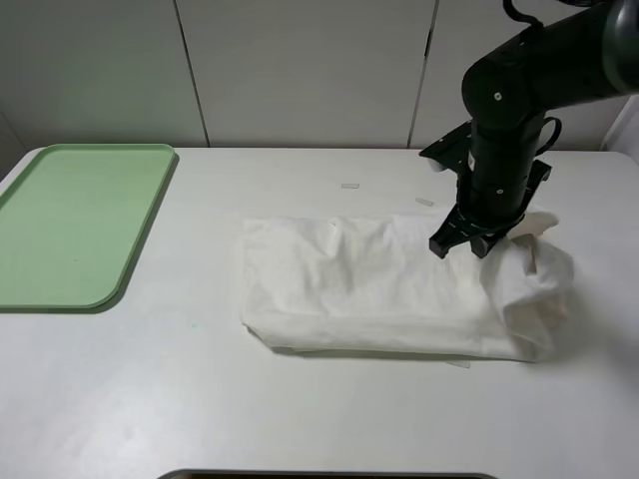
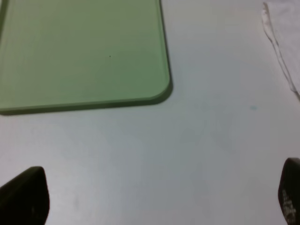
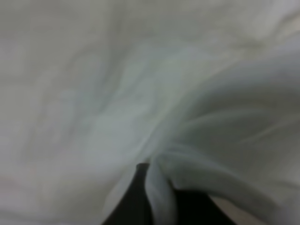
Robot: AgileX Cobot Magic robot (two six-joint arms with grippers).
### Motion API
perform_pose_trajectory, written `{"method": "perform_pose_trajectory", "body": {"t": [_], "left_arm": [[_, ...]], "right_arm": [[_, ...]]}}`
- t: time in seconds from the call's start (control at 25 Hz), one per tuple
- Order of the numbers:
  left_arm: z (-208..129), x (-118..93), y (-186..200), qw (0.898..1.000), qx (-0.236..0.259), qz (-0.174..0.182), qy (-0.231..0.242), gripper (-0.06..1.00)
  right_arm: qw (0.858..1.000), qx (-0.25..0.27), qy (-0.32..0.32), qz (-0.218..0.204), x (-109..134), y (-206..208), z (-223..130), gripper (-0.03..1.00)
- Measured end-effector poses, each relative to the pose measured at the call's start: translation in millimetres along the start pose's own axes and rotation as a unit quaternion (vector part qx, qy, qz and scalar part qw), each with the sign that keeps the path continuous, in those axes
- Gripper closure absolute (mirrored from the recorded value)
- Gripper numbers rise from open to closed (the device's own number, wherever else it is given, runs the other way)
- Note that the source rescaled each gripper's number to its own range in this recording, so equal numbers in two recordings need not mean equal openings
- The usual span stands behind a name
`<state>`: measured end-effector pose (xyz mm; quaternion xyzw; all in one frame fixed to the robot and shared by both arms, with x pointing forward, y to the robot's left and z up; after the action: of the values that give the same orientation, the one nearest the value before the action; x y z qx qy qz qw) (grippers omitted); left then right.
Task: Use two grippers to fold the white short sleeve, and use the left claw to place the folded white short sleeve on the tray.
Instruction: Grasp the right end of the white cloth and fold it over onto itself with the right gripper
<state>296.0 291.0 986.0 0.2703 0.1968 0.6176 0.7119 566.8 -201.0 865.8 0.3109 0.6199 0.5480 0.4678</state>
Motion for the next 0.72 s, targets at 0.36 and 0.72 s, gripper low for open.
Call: {"method": "perform_pose_trajectory", "body": {"t": [0.36, 0.72], "left_arm": [[0, 0, 0, 1.0, 0.0, 0.0, 0.0, -0.02], [0, 0, 0, 1.0, 0.0, 0.0, 0.0, -0.02]], "right_arm": [[0.999, 0.013, 0.025, 0.021, 41, -13, 1, 0.9], [0.999, -0.002, -0.013, 0.042, 50, -17, 8, 0.39]]}}
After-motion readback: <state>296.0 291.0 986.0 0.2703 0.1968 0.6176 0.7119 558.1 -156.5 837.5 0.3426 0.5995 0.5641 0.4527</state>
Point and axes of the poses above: a point on each arm's last joint axis where the gripper is mounted, y pointing back along that axis away from the gripper, x along the wrist's bending axis when the last joint is at zero, z = x × y, the point moved 8 cm from there along -y, pointing out along that axis toward the gripper, and after that the axes turned 7 degrees about -y, right-handed, at the moved point
